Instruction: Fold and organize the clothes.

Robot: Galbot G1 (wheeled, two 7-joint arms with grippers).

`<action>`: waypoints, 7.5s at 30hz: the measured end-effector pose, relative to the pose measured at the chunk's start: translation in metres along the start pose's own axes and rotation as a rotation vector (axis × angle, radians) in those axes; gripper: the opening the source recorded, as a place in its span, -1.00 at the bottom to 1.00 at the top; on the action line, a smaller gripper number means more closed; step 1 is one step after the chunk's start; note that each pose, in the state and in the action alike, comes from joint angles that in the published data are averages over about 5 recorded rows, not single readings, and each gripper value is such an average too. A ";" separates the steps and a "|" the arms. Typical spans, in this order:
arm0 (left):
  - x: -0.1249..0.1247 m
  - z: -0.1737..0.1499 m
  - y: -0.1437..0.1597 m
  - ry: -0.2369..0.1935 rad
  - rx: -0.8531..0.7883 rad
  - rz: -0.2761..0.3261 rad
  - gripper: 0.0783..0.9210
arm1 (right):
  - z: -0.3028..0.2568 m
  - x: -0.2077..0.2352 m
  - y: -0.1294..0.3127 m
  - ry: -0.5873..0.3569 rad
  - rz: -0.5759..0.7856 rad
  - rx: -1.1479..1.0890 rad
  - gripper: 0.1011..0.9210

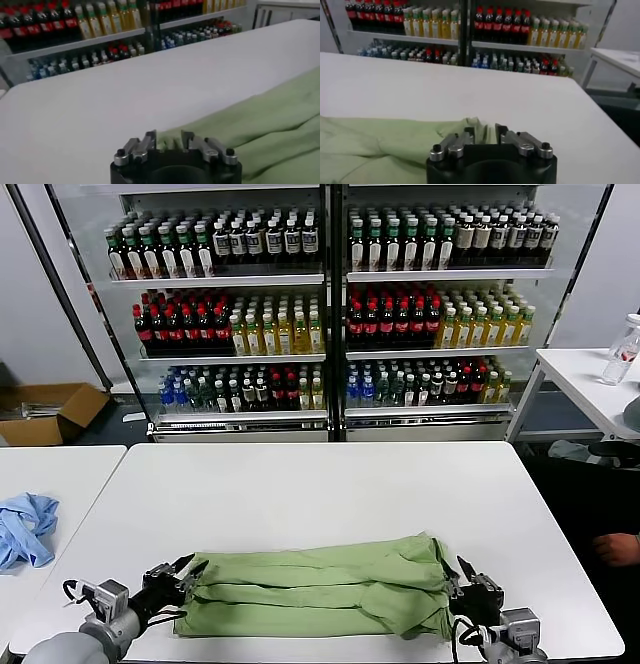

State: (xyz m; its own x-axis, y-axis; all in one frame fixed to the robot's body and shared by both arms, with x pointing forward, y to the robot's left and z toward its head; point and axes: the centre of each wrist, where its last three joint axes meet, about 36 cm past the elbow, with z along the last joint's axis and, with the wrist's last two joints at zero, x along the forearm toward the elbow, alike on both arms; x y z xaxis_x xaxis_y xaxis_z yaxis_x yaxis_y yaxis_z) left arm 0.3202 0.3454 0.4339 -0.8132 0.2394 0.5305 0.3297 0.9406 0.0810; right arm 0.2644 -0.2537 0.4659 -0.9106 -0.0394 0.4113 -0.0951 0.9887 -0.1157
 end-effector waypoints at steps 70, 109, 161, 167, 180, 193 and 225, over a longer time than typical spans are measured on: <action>0.036 -0.042 -0.087 -0.152 0.176 -0.220 -0.93 | 0.004 0.018 0.022 -0.012 0.054 0.028 0.76; 0.001 -0.023 -0.111 -0.166 0.257 -0.144 0.65 | 0.003 0.015 0.025 -0.012 0.049 0.032 0.76; 0.024 -0.020 0.002 -0.186 0.471 -0.142 -0.90 | 0.007 0.015 0.024 -0.011 0.066 0.035 0.76; 0.063 -0.046 0.065 -0.240 0.443 -0.225 -0.90 | 0.003 0.014 0.023 -0.024 0.065 0.037 0.76; 0.045 -0.062 0.004 -0.272 0.382 -0.119 -0.90 | 0.004 0.019 0.022 -0.016 0.082 0.041 0.76; -0.031 -0.060 -0.156 -0.269 0.449 0.043 -0.90 | 0.004 0.021 0.022 -0.018 0.092 0.042 0.76; -0.024 -0.035 -0.069 -0.462 0.080 -0.219 0.75 | -0.018 -0.071 0.069 -0.019 -0.155 -0.082 0.76</action>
State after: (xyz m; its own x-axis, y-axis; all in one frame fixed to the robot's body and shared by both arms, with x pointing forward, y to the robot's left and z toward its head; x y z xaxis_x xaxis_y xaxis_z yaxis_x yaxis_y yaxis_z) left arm 0.3336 0.2664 0.4452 -0.9920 0.0991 0.0788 0.1050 0.9917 0.0737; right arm 0.3293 -0.1802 0.4450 -0.8952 -0.1939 0.4013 -0.2020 0.9791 0.0225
